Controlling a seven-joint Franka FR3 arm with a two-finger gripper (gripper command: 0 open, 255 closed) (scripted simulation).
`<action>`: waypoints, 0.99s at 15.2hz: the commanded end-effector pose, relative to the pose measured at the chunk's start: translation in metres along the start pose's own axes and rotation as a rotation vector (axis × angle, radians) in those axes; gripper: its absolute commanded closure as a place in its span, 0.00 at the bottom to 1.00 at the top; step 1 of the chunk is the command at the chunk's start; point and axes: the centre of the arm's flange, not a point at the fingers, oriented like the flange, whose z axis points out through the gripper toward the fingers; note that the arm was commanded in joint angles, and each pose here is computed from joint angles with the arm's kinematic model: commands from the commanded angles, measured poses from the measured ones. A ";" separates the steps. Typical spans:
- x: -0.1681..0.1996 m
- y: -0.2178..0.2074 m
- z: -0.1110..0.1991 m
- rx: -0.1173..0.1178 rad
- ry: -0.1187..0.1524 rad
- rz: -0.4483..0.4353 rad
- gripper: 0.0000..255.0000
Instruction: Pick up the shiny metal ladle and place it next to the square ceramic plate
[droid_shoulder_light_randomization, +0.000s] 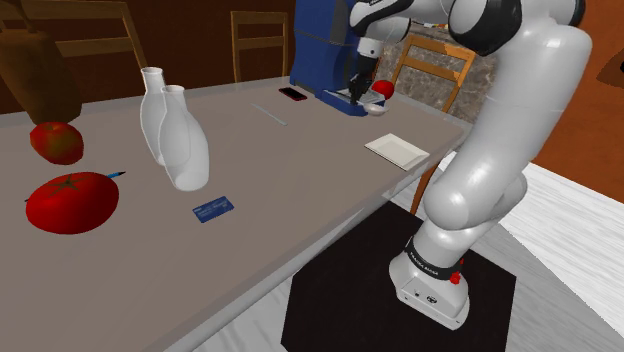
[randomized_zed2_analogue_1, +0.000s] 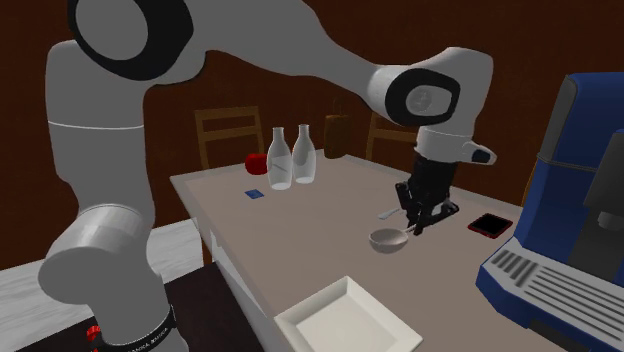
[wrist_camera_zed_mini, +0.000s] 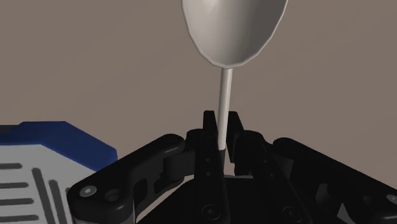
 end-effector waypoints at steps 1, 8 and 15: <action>-0.009 0.024 -0.005 0.000 0.000 -0.002 1.00; -0.038 0.111 -0.014 0.000 0.000 -0.002 1.00; -0.057 0.170 -0.010 0.000 0.000 -0.002 1.00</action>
